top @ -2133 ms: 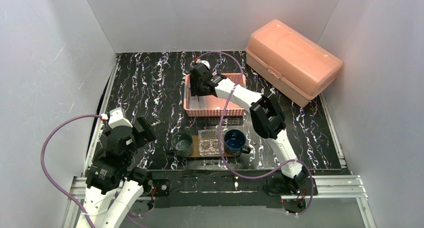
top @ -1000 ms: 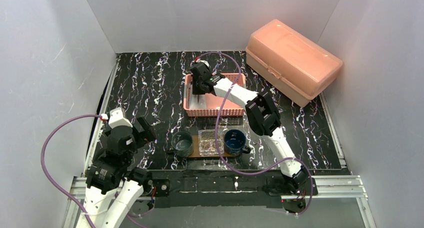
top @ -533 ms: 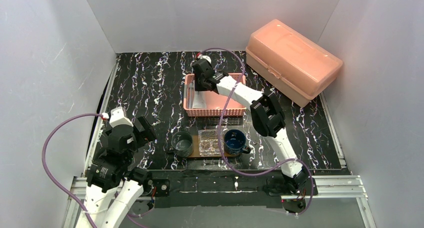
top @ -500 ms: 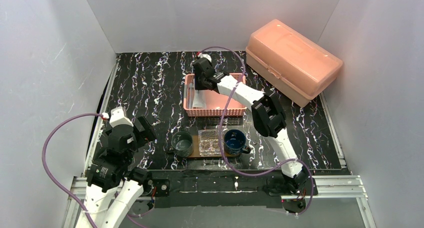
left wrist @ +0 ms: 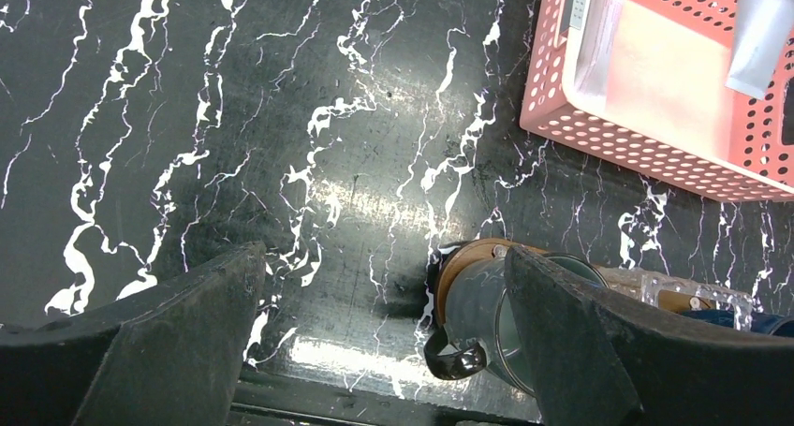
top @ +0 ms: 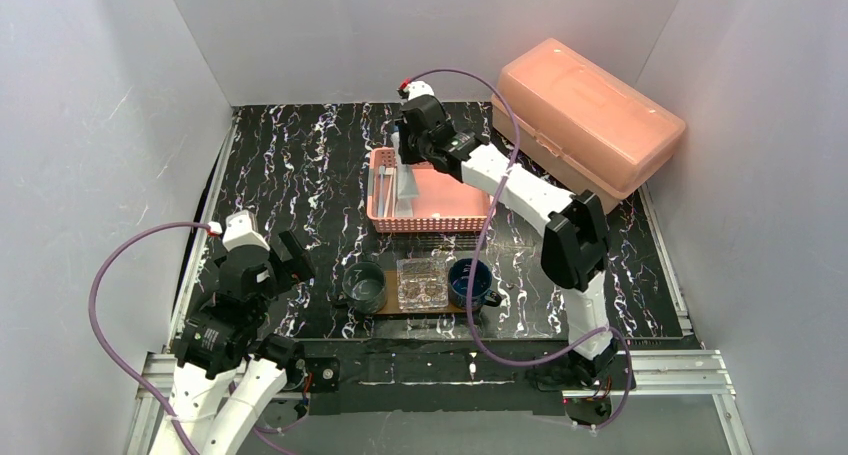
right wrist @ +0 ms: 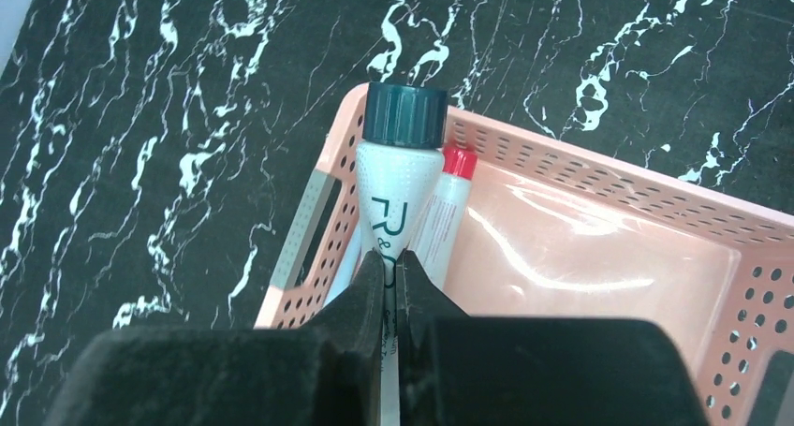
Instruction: Prepare toiletry sets of a toothbrush and toothpaste on the tray
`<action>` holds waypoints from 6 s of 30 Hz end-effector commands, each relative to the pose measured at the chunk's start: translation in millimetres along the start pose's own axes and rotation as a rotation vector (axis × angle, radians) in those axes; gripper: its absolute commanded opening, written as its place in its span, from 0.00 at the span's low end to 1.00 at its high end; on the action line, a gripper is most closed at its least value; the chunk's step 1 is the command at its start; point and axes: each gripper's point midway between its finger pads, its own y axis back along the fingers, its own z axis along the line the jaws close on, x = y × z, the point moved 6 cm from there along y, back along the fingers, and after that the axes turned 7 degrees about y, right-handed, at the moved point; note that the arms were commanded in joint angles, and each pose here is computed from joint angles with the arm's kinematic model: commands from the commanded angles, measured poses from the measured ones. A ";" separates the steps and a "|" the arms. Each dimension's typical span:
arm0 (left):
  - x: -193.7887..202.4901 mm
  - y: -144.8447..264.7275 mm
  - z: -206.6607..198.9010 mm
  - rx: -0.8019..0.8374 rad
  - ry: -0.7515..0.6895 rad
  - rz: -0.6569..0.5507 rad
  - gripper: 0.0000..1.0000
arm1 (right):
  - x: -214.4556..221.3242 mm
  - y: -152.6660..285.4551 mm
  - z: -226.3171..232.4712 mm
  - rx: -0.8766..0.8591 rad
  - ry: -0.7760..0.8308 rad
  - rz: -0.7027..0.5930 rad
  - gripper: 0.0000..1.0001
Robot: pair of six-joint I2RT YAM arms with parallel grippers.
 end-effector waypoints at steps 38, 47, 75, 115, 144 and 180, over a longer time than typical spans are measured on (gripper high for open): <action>-3.1 70.1 -126.5 0.826 0.156 0.685 0.99 | 82.3 283.7 52.1 -0.547 0.611 -0.163 0.01; 1.1 84.7 -138.2 0.969 0.266 0.877 0.99 | 90.3 302.2 76.2 -0.665 0.705 -0.235 0.01; 20.1 86.0 -128.8 1.000 0.271 1.016 0.63 | 74.1 313.1 128.8 -0.684 0.852 -0.360 0.01; 14.0 63.6 -117.6 0.862 0.129 0.741 0.00 | 43.4 252.6 27.2 -0.406 0.189 -0.238 0.44; -30.3 84.6 -147.9 1.134 0.356 0.565 0.00 | 69.8 275.1 -16.8 -0.938 -0.442 -0.373 0.62; -29.0 89.3 -149.3 1.221 0.423 0.583 0.00 | 67.7 302.4 25.6 -1.168 -0.422 -0.473 0.54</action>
